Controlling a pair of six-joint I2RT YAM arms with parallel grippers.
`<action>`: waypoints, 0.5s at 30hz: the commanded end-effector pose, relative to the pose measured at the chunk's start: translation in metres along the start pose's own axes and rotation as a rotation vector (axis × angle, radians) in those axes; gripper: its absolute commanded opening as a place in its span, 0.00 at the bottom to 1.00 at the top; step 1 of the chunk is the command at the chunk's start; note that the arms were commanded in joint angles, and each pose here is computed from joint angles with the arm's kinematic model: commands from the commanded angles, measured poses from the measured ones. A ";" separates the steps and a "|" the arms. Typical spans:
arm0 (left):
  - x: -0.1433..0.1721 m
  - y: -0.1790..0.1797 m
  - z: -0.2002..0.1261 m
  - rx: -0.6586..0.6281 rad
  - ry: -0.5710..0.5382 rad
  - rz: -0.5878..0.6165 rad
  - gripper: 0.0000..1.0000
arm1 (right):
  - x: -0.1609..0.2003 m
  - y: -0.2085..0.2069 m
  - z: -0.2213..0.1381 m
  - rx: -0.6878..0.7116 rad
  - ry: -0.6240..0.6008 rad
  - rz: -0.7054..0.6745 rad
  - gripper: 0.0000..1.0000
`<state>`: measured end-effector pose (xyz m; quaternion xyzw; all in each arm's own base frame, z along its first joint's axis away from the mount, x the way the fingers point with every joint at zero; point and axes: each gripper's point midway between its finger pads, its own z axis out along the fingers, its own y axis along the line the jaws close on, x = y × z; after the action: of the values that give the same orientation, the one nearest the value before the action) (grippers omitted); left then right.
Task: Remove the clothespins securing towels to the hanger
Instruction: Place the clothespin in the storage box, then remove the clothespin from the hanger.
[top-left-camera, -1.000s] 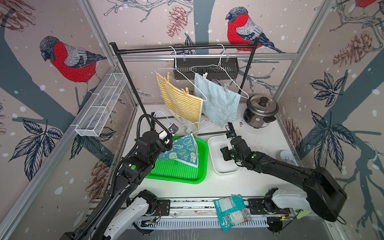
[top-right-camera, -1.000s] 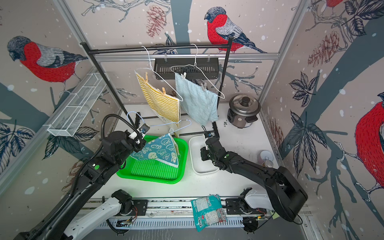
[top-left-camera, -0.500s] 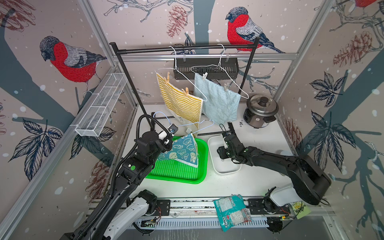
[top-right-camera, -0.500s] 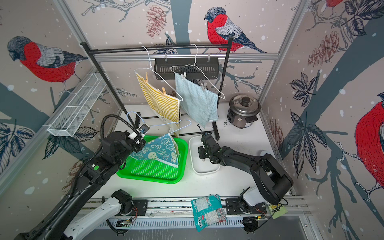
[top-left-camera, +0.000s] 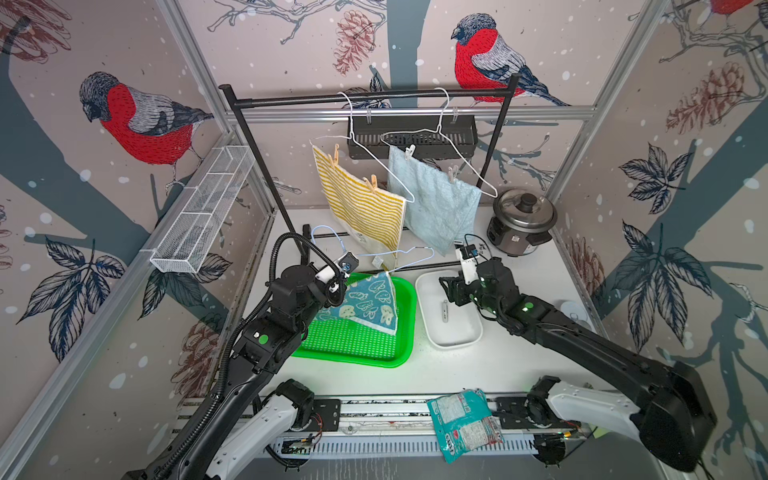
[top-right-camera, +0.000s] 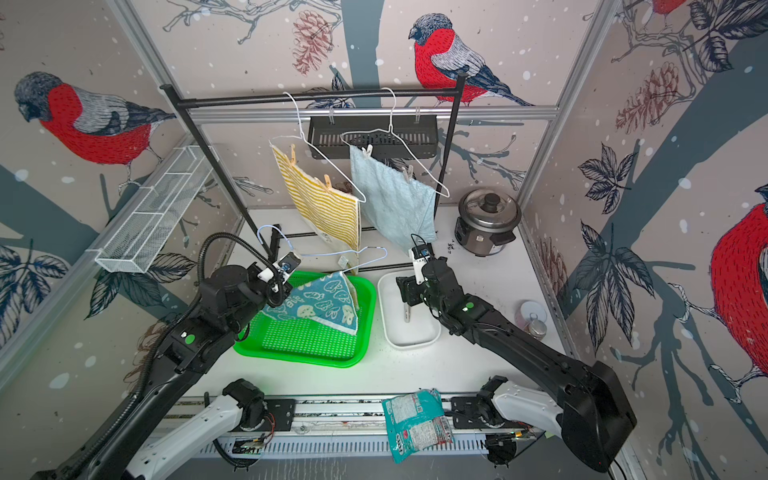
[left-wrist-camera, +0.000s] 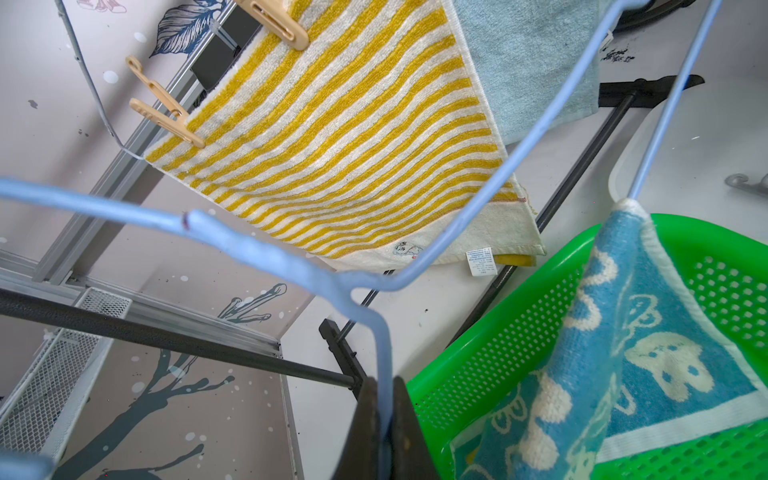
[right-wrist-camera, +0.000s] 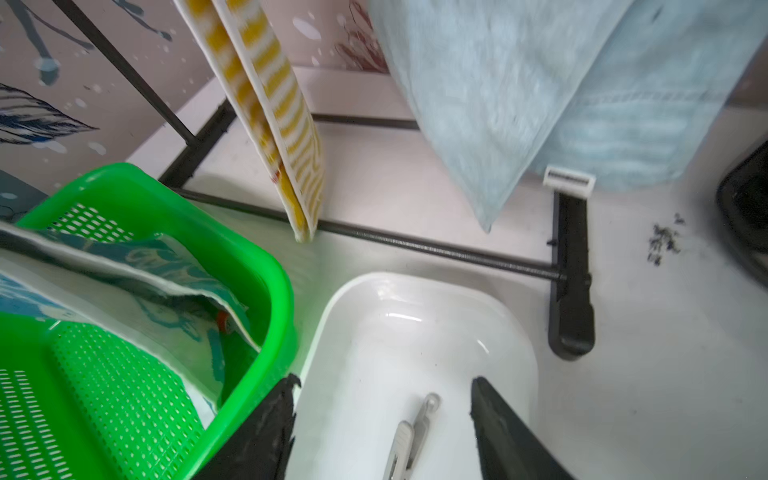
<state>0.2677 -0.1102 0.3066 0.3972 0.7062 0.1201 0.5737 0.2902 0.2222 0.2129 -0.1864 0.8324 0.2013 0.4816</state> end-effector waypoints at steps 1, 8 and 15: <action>-0.011 -0.001 -0.002 0.010 -0.057 0.043 0.00 | -0.029 0.013 -0.021 -0.059 -0.075 -0.133 0.71; -0.014 -0.015 -0.001 0.068 -0.107 0.106 0.00 | -0.074 0.034 -0.065 -0.140 -0.106 -0.252 0.80; -0.021 -0.028 -0.001 0.111 -0.183 0.189 0.00 | -0.087 0.066 -0.083 -0.304 -0.055 -0.371 0.88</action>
<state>0.2565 -0.1336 0.2893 0.4839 0.6554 0.0982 0.5715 0.2522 0.2385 0.3457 -0.3474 0.7370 0.2290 0.5326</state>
